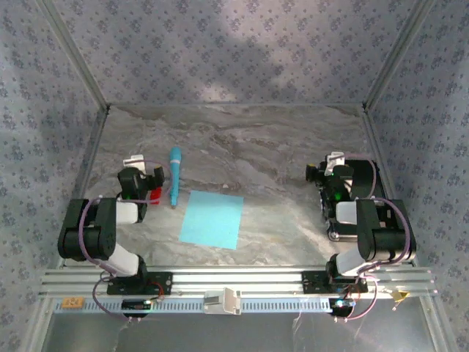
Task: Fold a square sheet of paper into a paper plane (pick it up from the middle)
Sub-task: First fold the square sheet of paper in half at the center of the table.
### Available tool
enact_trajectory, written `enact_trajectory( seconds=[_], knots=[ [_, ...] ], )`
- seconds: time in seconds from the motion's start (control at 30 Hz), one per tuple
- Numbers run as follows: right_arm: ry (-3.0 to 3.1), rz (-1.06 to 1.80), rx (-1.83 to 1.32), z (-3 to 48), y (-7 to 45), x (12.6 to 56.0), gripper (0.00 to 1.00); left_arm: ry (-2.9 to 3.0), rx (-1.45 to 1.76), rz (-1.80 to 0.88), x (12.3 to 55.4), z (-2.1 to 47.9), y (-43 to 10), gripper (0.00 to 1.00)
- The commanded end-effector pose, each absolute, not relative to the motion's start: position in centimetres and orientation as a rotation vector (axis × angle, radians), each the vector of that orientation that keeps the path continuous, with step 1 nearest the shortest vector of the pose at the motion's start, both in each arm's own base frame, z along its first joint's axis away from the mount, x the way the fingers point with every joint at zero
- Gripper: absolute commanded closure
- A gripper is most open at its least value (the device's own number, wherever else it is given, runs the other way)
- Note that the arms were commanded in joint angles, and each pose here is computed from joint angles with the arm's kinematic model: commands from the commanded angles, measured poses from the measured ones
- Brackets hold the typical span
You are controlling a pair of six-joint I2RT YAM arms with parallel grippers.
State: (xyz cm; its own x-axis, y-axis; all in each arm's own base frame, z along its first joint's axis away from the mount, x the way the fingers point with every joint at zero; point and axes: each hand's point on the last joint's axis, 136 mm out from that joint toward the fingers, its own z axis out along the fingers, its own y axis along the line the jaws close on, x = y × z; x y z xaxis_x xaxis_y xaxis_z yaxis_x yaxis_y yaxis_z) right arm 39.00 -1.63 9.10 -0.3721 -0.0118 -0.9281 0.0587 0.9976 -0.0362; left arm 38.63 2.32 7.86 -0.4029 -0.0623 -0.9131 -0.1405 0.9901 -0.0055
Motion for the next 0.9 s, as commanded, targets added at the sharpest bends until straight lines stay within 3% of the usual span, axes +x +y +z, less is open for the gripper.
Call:
enact_trajectory(
  seconds=[0.0,0.87],
  knots=[
    [1.985,-0.096,0.043,8.27,-2.14,39.04,0.01,1.947,-0.137,0.099,39.57,9.05,2.46,0.0],
    [1.984,-0.098,0.042,8.25,-2.12,39.02,0.01,1.949,-0.133,0.099,39.56,8.99,2.37,0.0]
  ],
)
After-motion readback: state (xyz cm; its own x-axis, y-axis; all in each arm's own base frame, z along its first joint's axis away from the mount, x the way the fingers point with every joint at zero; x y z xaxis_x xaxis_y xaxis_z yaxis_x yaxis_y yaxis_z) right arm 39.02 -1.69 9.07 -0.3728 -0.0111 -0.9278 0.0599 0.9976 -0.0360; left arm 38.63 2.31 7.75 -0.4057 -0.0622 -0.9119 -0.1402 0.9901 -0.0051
